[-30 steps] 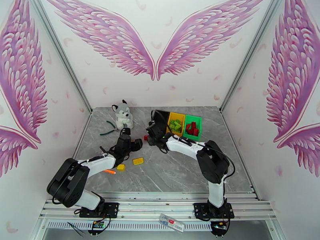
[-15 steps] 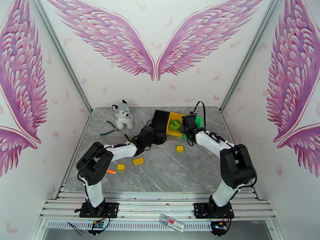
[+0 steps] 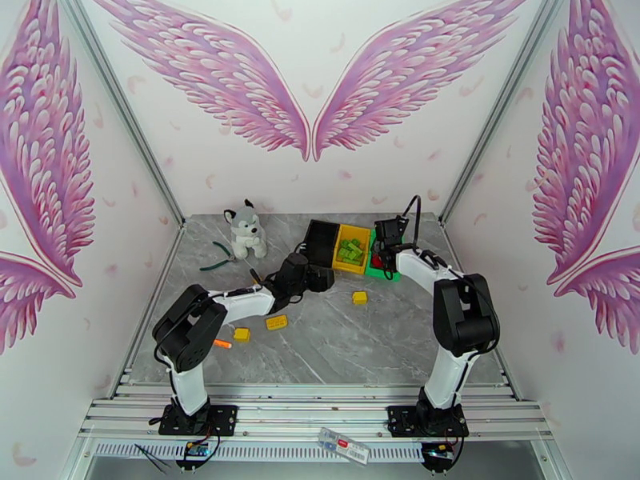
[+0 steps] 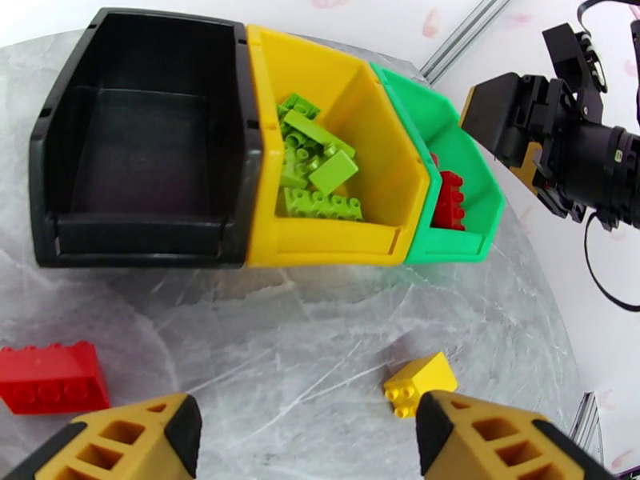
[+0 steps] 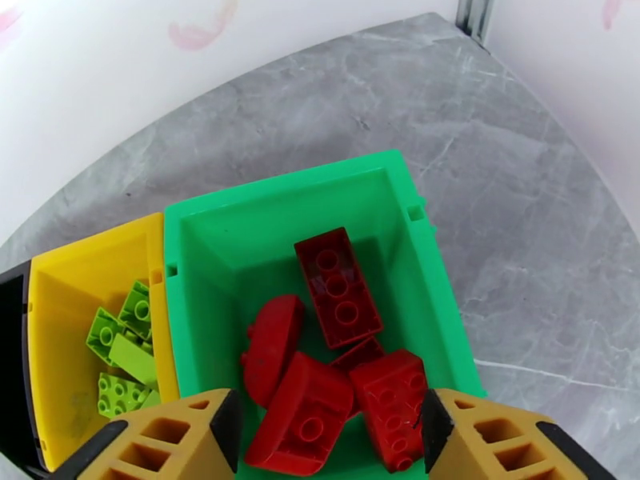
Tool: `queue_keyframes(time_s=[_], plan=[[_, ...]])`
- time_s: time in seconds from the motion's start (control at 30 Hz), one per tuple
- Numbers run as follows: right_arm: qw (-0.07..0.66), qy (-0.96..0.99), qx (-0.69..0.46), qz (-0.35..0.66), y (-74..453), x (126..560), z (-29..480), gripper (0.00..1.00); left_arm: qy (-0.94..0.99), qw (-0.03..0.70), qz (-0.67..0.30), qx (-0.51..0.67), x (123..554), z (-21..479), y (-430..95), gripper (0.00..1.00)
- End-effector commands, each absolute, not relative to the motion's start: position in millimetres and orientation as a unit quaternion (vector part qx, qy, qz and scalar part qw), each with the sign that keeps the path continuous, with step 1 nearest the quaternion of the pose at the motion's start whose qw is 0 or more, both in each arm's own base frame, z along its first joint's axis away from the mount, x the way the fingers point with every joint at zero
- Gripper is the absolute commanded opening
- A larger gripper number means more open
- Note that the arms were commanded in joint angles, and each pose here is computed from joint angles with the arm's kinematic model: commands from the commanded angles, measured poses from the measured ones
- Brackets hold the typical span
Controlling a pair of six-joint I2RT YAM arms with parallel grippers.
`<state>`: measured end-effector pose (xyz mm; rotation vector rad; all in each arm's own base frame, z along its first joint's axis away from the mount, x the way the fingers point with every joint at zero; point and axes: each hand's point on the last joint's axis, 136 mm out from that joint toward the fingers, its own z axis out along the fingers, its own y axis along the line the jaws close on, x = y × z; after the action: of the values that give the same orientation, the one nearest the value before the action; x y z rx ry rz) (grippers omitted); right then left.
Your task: Sort the legos into containers by color
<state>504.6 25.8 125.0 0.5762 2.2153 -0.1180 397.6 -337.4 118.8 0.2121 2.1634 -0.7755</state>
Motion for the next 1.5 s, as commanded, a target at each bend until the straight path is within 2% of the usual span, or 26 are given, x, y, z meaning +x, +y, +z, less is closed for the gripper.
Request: queue_keyframes(time_s=[0.0,0.13,0.23,0.53,0.77,0.87,1.07,1.47], plan=[[0.436,0.874,0.214,-0.021,38.5,501.1,147.1,0.71,0.852,0.430,-0.287,0.073,398.0,135.3,-317.8,0.77],[0.454,0.872,0.180,0.006,63.2,491.9,158.9,0.80,0.854,0.443,-0.265,0.059,398.4,136.3,-299.7,0.78],[0.458,0.876,0.150,0.034,87.6,487.1,163.1,0.83,0.857,0.451,-0.246,0.047,399.5,135.7,-285.1,0.78],[0.442,0.892,0.015,0.092,187.8,469.7,156.5,0.84,0.859,0.473,-0.192,-0.029,398.3,132.0,-215.5,0.80],[0.401,0.899,-0.091,0.150,274.8,452.5,130.5,0.81,0.852,0.490,-0.163,-0.085,386.8,131.8,-162.4,0.82],[0.380,0.906,-0.102,0.156,298.8,450.8,115.8,0.81,0.850,0.494,-0.155,-0.099,381.9,131.8,-147.6,0.82],[0.343,0.920,-0.089,0.166,333.6,450.1,86.1,0.88,0.849,0.495,-0.146,-0.116,371.3,128.1,-129.8,0.83],[0.324,0.940,-0.046,0.101,351.6,453.4,44.6,0.90,0.846,0.497,-0.145,-0.127,359.1,125.2,-113.5,0.84]])
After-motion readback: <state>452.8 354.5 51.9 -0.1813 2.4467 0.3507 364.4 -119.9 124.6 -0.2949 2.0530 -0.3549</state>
